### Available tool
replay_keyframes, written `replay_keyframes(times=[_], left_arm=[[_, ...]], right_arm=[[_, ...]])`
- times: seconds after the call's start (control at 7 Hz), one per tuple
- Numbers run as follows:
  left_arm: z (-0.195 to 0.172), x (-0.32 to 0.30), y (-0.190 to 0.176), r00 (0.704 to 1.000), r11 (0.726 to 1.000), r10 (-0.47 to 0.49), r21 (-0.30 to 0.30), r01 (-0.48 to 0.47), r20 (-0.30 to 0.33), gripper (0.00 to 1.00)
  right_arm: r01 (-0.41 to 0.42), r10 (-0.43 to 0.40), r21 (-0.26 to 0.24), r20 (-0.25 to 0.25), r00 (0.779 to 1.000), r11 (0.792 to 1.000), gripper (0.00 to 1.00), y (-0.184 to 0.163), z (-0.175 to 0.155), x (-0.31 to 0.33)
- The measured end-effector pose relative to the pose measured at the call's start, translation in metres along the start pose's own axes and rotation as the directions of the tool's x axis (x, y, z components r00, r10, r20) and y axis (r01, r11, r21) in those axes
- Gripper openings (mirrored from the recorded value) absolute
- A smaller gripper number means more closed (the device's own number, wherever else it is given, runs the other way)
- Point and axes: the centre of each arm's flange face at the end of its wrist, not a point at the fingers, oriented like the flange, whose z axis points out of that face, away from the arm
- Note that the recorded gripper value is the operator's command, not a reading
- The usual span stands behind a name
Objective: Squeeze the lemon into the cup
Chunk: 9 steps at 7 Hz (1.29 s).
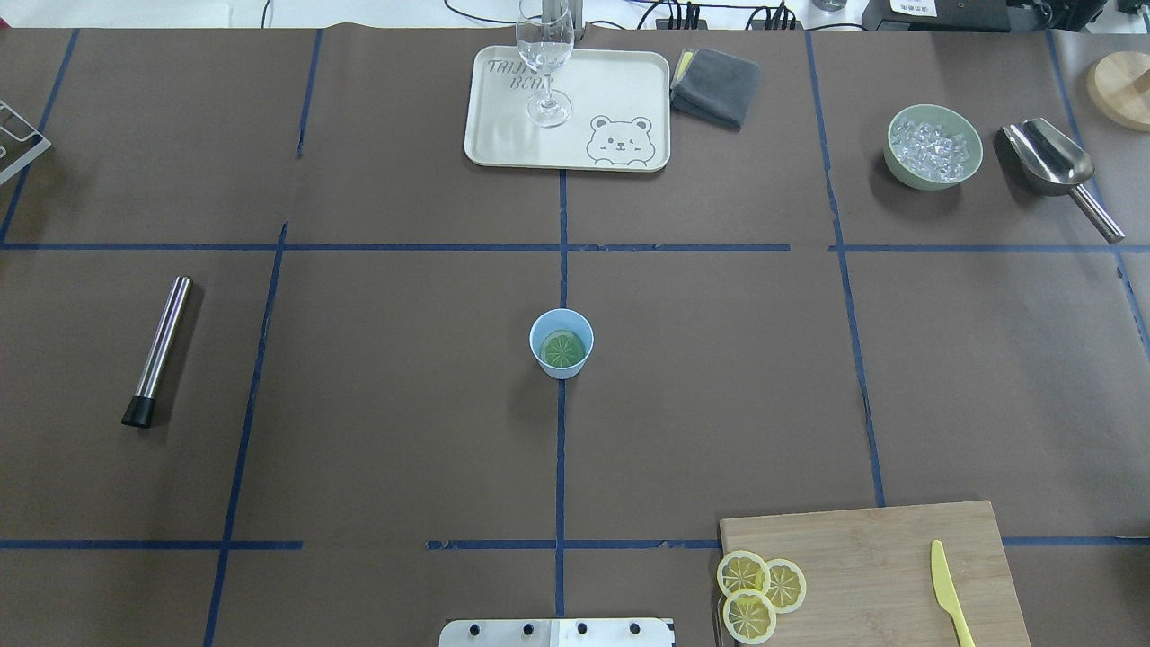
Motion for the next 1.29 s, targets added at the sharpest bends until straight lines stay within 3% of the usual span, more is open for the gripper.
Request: replay_keyframes(times=[1.29], left_arm=[[-0.0007, 0.0024, -0.0026, 1.0, 0.999, 0.02, 0.025, -0.019, -0.018, 1.0]], right_arm=[[0.003, -0.003, 0.007, 0.023, 1.0, 1.0, 1.0, -0.0029, -0.0023, -0.0047]])
